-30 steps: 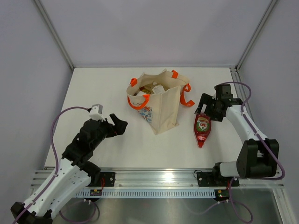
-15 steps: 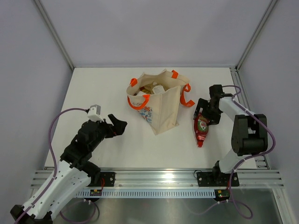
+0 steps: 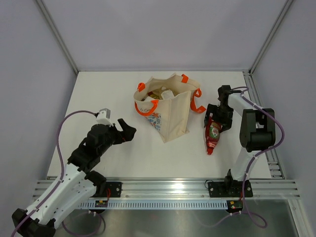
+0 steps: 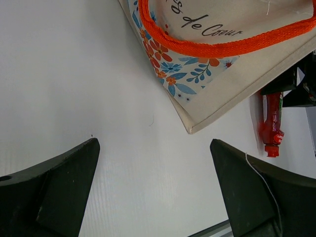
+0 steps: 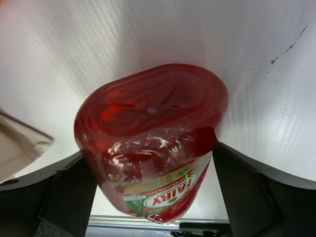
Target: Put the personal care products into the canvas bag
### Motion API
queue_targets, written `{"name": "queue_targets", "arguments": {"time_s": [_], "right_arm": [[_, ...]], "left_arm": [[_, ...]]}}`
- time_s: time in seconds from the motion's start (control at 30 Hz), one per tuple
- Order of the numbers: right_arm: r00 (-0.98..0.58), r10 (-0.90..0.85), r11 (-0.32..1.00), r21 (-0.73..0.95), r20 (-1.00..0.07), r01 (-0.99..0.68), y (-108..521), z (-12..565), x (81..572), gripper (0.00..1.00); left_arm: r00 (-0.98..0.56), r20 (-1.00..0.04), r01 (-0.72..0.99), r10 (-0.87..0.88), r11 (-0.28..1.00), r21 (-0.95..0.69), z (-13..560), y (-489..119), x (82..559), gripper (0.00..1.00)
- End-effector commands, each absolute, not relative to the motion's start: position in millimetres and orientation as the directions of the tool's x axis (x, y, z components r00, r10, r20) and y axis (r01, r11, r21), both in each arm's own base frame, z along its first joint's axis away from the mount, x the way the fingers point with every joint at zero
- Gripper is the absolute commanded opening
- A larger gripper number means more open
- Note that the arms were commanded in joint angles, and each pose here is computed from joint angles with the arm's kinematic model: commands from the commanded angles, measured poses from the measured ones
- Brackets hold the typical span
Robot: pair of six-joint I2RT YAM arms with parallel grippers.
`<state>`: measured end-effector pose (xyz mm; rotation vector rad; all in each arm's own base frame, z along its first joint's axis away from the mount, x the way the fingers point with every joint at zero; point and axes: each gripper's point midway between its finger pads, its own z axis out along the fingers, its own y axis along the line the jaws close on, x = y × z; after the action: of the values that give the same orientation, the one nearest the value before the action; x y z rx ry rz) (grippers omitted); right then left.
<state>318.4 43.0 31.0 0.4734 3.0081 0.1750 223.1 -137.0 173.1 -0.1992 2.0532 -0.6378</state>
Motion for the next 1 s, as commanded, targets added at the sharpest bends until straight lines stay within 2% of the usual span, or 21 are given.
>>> {"name": "queue_targets", "arguments": {"time_s": [0.0, 0.13, 0.2, 0.27, 0.3, 0.43, 0.5, 0.63, 0.83, 0.97], "right_arm": [[-0.973, 0.221, 0.974, 0.047, 0.064, 0.224, 38, 2, 290, 0.98], [-0.983, 0.176, 0.983, 0.041, 0.061, 0.178, 41, 2, 290, 0.91], [-0.985, 0.162, 0.984, 0.065, 0.068, 0.166, 45, 3, 289, 0.76], [-0.985, 0.145, 0.981, 0.119, 0.089, 0.155, 54, 4, 290, 0.57], [-0.984, 0.143, 0.978, 0.138, 0.103, 0.157, 57, 5, 289, 0.38], [-0.987, 0.143, 0.927, 0.339, 0.071, 0.158, 79, 31, 301, 0.02], [-0.993, 0.109, 0.891, 0.438, 0.041, 0.116, 85, 45, 306, 0.00], [-0.995, 0.103, 0.722, 0.687, 0.010, 0.082, 94, 73, 311, 0.00], [-0.993, 0.120, 0.567, 0.820, 0.012, 0.078, 87, 83, 315, 0.00], [-0.990, 0.138, 0.567, 0.817, 0.035, 0.108, 81, 74, 315, 0.00]], "left_arm": [[-0.464, -0.785, 0.170, -0.411, 0.828, -0.534, 210, -144, 237, 0.99], [-0.464, -0.787, 0.179, -0.407, 0.827, -0.533, 212, -147, 239, 0.99], [-0.463, -0.787, 0.182, -0.408, 0.825, -0.534, 213, -147, 239, 0.99], [-0.461, -0.788, 0.181, -0.407, 0.827, -0.532, 213, -146, 238, 0.99], [-0.461, -0.788, 0.181, -0.407, 0.827, -0.533, 213, -145, 238, 0.99], [-0.457, -0.786, 0.172, -0.416, 0.826, -0.537, 214, -141, 233, 0.99], [-0.452, -0.785, 0.166, -0.424, 0.825, -0.541, 214, -139, 231, 0.99], [-0.449, -0.777, 0.162, -0.441, 0.815, -0.556, 213, -138, 228, 0.99], [-0.452, -0.773, 0.170, -0.444, 0.808, -0.564, 218, -141, 229, 0.99], [-0.461, -0.765, 0.175, -0.450, 0.799, -0.575, 220, -145, 230, 0.99]]}}
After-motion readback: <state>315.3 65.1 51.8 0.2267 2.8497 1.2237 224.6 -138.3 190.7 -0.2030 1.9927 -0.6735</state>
